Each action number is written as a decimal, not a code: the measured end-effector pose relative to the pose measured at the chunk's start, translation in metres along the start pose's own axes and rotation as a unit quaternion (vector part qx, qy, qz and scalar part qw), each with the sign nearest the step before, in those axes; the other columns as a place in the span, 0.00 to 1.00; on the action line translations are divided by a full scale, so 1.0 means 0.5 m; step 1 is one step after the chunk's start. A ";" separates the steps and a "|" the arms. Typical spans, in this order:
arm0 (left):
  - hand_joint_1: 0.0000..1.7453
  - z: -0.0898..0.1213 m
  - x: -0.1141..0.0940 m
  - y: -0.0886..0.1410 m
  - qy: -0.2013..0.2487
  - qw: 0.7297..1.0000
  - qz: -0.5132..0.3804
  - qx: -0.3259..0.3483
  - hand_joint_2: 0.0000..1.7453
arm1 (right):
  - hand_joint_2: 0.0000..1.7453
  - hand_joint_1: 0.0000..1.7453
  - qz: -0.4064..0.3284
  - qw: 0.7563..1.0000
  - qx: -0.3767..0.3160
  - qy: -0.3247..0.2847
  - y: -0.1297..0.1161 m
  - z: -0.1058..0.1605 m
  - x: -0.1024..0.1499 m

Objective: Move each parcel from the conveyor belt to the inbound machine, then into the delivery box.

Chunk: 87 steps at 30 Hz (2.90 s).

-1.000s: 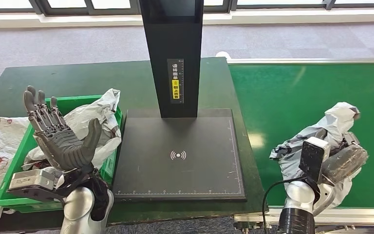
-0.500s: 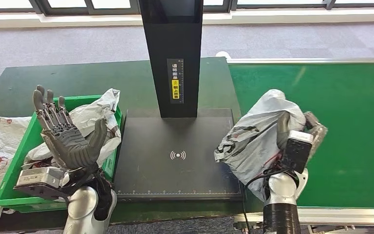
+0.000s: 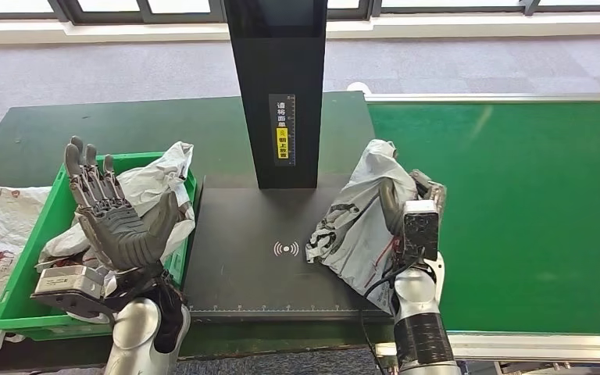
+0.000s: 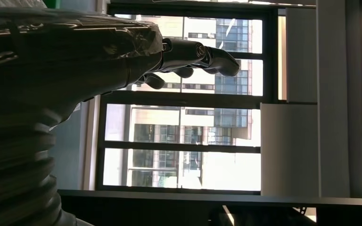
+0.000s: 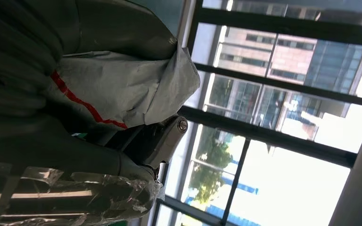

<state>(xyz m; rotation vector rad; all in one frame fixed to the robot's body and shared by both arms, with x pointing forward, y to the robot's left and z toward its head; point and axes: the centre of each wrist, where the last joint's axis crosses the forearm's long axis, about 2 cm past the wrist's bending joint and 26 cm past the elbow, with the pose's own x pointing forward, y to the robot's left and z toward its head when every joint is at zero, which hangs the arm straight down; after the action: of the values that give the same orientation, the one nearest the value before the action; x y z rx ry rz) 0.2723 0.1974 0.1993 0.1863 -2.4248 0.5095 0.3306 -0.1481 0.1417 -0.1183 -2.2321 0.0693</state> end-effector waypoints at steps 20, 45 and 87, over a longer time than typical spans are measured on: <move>0.00 0.010 -0.013 -0.004 0.018 1.000 0.009 -0.003 1.00 | 1.00 1.00 -0.143 0.977 0.144 0.067 0.111 0.007 -0.025; 0.00 0.007 -0.008 -0.002 0.012 1.000 0.004 -0.003 1.00 | 0.00 0.00 -0.049 0.969 0.226 0.083 0.139 0.004 -0.027; 0.00 0.166 -0.135 -0.073 0.115 0.925 -0.226 -0.282 1.00 | 0.00 0.00 0.229 0.927 -0.239 -0.176 -0.151 -0.015 0.151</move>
<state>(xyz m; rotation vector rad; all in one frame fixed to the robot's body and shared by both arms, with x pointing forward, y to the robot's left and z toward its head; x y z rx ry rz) 0.2872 0.1311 0.1090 0.3946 -2.1006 -0.3576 0.2857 -0.2148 0.2124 -0.9625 -2.4898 -0.2208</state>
